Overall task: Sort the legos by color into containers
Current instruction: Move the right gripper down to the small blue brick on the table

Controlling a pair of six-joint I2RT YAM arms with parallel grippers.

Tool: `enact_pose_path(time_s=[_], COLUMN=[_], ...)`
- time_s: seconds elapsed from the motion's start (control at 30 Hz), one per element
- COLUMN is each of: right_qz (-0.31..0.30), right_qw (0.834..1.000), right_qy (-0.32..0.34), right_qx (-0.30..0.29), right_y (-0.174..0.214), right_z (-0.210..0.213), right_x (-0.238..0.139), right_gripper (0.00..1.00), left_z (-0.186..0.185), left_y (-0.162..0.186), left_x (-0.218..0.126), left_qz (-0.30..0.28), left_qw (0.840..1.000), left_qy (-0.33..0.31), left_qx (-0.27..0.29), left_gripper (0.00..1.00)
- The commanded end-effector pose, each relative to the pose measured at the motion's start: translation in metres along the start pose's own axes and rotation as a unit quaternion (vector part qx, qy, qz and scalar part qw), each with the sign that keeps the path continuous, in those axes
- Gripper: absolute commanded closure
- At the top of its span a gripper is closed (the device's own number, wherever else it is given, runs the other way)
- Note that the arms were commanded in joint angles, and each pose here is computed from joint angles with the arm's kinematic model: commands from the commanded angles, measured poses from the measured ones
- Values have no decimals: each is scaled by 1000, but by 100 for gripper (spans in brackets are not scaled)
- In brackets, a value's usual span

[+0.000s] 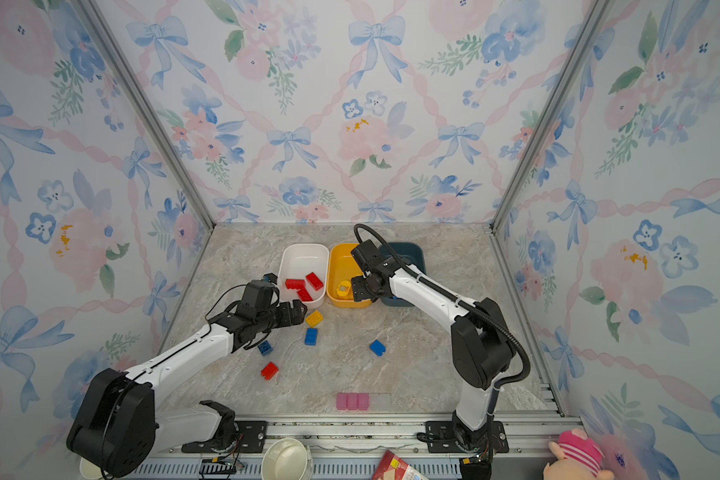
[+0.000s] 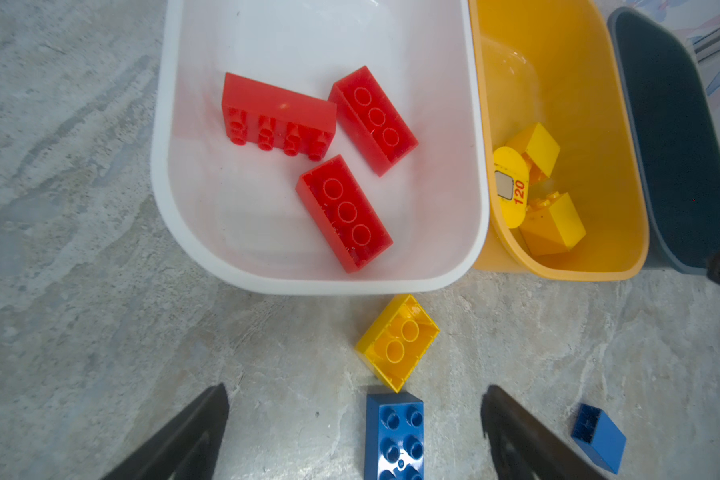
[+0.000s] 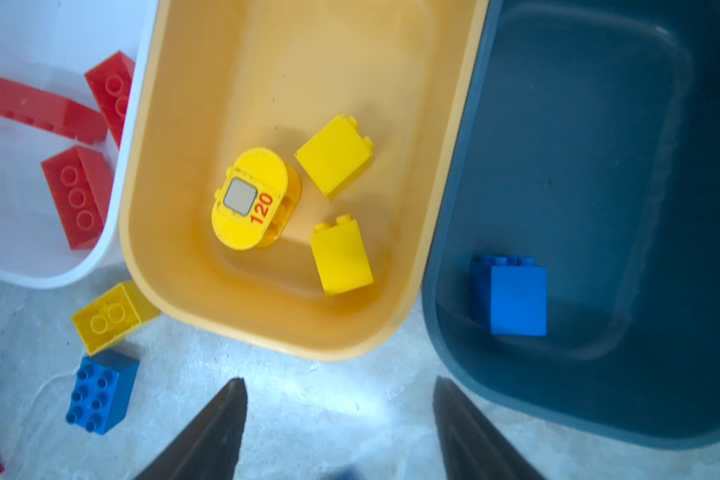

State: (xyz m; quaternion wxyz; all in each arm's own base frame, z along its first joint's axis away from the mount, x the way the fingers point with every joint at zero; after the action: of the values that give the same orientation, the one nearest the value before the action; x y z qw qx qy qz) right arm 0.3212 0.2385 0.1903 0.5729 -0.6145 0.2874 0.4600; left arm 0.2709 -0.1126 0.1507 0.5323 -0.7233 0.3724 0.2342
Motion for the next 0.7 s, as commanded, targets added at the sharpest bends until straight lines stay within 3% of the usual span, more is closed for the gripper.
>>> enact_pose_path(time_s=[0.0,0.3,0.67], right_qz=[33,102,156], right_qw=[999,989,977], right_qy=[4,12,27], right_qx=[-39,-105,-147], right_y=[33,98,128], right_z=[0,2,9], right_x=[-7,-3,30], right_gripper=[26,26,26], left_z=[-4,-3,-3], left_y=[-5,-4,-5], left_x=[-5,-5,-8], left_qz=[-16,-15,-19], left_qw=[1000,1000,1000], left_qy=[3,1,5], left_qx=[1,0,-2], left_gripper=[3,3,2])
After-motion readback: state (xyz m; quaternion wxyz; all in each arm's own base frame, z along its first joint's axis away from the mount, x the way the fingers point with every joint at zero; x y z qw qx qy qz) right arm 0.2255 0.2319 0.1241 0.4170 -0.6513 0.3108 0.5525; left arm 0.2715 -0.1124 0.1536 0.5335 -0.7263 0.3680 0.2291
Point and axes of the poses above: each gripper's point midway between its finger pads, its own x axis out along the fingers, its own z axis along the line the jaws close on, y = z × x, the point moved 7 cm from there along -x, back along the fingers, and after that the axes turned 2 degrees about x, right-handed, at the moved point
